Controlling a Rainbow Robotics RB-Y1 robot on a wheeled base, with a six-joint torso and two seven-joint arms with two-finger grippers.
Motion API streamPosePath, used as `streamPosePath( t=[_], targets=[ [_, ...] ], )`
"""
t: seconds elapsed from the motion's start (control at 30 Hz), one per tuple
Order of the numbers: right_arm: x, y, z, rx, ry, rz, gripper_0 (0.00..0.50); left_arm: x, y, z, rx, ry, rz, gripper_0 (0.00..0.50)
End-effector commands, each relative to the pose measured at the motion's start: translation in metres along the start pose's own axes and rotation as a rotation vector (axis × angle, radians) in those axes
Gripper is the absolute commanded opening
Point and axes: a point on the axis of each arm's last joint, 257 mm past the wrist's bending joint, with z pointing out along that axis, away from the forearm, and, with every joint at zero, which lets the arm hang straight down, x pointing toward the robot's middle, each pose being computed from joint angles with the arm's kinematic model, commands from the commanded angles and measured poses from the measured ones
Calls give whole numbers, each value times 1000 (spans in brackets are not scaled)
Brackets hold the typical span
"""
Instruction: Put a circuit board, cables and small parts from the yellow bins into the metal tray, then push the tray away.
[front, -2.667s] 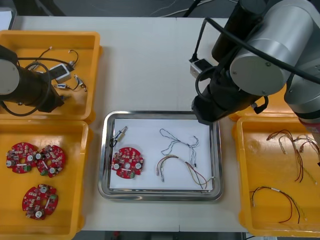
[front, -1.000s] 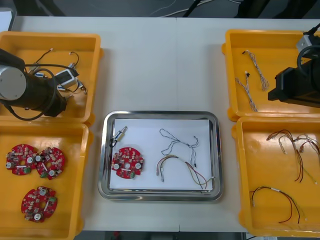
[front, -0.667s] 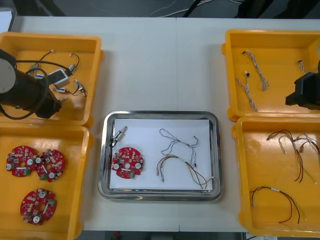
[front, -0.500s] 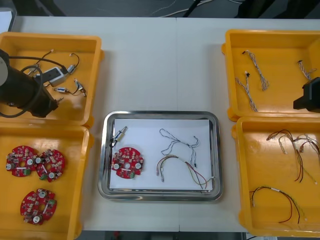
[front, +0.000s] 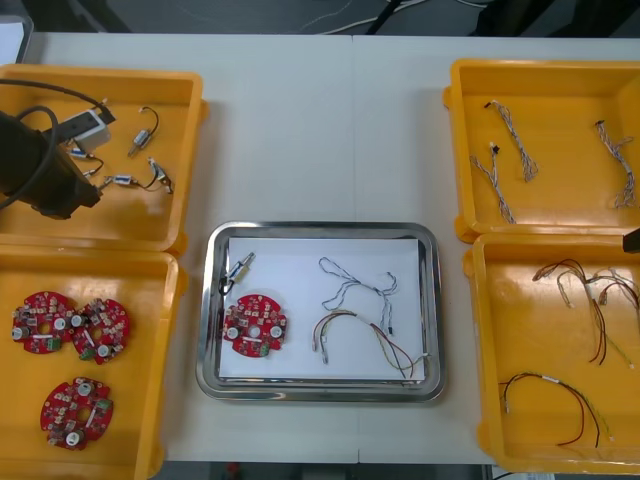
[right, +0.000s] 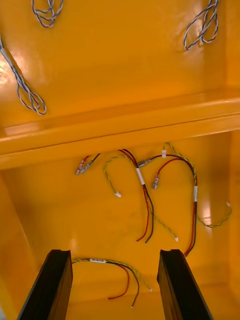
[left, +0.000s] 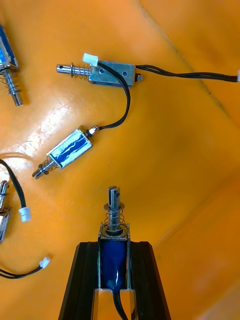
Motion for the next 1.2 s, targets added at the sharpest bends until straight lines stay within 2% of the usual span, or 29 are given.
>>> streamPosePath(
  t=[0.03, 0.17, 0.4, 0.6, 0.93, 1.07, 1.2],
  targets=[
    [-8, -18, -15, 57, -41, -77, 500, -21, 26, -47, -58, -18, 43, 0],
    [-5, -19, -14, 59, -32, -122, 500, -19, 22, -55, -54, 5, 5, 0],
    [7, -18, -7, 43, 1, -128, 500, -8, 15, -69, -30, 78, -74, 0],
    [10, -11, -3, 19, 4, -114, 500, -10, 10, -78, -27, 96, -93, 0],
    [11, -7, 2, 7, 3, -108, 500, -26, -11, -101, -46, 92, -162, 0],
    [12, -5, 3, 0, 4, -106, 500, -40, -21, -111, -58, 56, -190, 0],
    [13, -4, 3, -4, 6, -107, 500, -54, -37, -116, -33, 16, -233, 0]
  ],
)
